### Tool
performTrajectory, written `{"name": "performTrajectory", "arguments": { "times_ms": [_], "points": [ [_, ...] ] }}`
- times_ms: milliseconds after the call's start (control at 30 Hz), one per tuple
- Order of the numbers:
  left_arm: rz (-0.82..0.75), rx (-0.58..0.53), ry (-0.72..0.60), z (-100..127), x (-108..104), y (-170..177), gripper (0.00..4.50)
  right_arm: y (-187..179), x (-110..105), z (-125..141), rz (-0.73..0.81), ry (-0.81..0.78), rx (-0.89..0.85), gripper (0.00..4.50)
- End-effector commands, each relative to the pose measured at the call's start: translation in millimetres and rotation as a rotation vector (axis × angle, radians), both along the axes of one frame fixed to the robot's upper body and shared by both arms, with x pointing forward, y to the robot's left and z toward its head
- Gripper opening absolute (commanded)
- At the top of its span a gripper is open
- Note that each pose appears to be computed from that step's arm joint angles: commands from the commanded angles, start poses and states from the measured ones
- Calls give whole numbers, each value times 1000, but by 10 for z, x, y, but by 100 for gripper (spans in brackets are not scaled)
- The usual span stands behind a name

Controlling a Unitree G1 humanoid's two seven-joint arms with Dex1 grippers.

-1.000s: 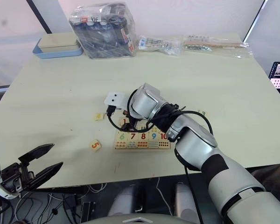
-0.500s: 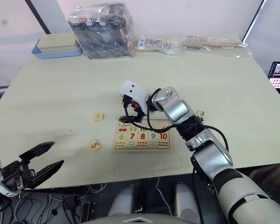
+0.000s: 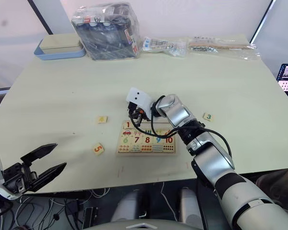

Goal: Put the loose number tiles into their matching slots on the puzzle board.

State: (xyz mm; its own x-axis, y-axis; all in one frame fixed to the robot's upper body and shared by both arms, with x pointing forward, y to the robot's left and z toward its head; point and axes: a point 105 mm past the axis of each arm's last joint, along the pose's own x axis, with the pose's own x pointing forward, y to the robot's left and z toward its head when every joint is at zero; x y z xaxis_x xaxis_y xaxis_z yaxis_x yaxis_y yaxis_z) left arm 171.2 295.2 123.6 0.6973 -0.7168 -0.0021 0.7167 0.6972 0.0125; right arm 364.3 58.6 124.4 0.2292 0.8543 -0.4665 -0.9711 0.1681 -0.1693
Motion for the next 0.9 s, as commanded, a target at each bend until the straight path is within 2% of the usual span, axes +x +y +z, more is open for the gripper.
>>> {"name": "performTrajectory", "arguments": {
  "times_ms": [33, 900],
  "points": [
    [3, 12, -24, 52, -11, 16, 450, 52, 1, 118, 29, -42, 11, 1],
    [11, 7, -22, 27, -33, 17, 450, 22, -51, -30, 60, -11, -46, 1]
  ]
}}
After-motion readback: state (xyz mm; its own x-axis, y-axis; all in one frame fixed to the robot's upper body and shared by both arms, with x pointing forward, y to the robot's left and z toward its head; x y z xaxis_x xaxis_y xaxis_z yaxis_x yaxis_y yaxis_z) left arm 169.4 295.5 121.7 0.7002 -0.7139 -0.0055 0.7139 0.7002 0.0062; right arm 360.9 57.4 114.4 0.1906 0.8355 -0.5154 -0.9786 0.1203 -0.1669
